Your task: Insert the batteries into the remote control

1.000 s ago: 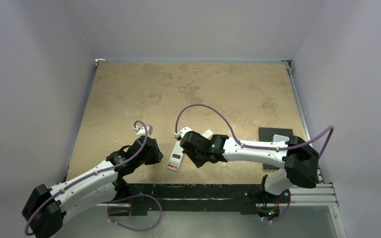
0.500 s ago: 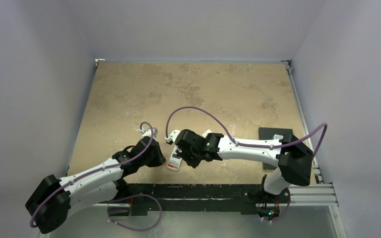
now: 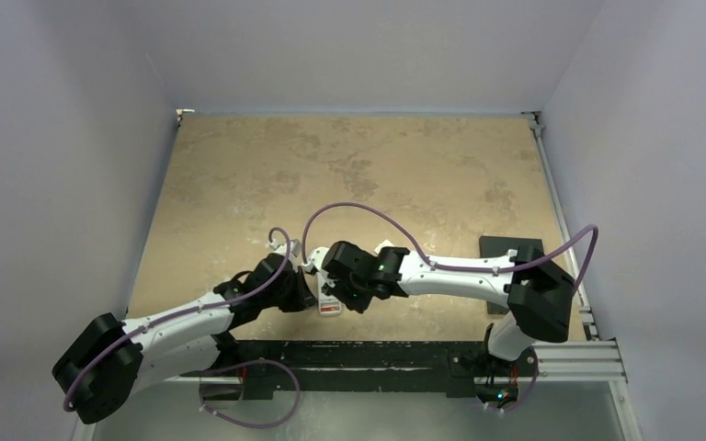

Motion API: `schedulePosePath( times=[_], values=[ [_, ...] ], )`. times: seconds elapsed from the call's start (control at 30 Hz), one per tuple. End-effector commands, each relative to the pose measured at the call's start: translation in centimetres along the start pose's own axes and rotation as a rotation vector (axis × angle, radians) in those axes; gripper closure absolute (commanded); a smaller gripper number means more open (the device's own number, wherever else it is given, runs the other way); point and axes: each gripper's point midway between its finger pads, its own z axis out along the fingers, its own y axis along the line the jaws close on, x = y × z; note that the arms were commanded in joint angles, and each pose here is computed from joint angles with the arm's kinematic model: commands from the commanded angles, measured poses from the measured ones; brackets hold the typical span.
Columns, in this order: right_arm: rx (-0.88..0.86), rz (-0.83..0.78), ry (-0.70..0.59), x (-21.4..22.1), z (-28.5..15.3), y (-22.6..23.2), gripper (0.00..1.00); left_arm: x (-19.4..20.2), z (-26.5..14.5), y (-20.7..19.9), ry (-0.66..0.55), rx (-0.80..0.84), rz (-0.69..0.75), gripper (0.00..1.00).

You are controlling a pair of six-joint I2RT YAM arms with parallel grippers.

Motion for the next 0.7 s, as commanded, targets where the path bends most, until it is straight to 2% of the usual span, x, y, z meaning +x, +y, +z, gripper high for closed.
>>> schedulePosePath(
  times=[0.0,0.4,0.67],
  values=[
    [-0.018,-0.07,-0.028,-1.5,-0.2,0.4,1.0,0.9,0.2,-0.4,0.032,0.05,0.0,0.97],
    [-0.083,-0.242,0.02,-1.2,0.2,0.8,1.0,-0.1,-0.6,0.6,-0.013,-0.023,0.017,0.95],
    [-0.101,-0.398,0.03,-1.5,0.2,0.5,1.0,-1.2,-1.9,1.6,-0.076,-0.091,-0.016,0.75]
  ],
)
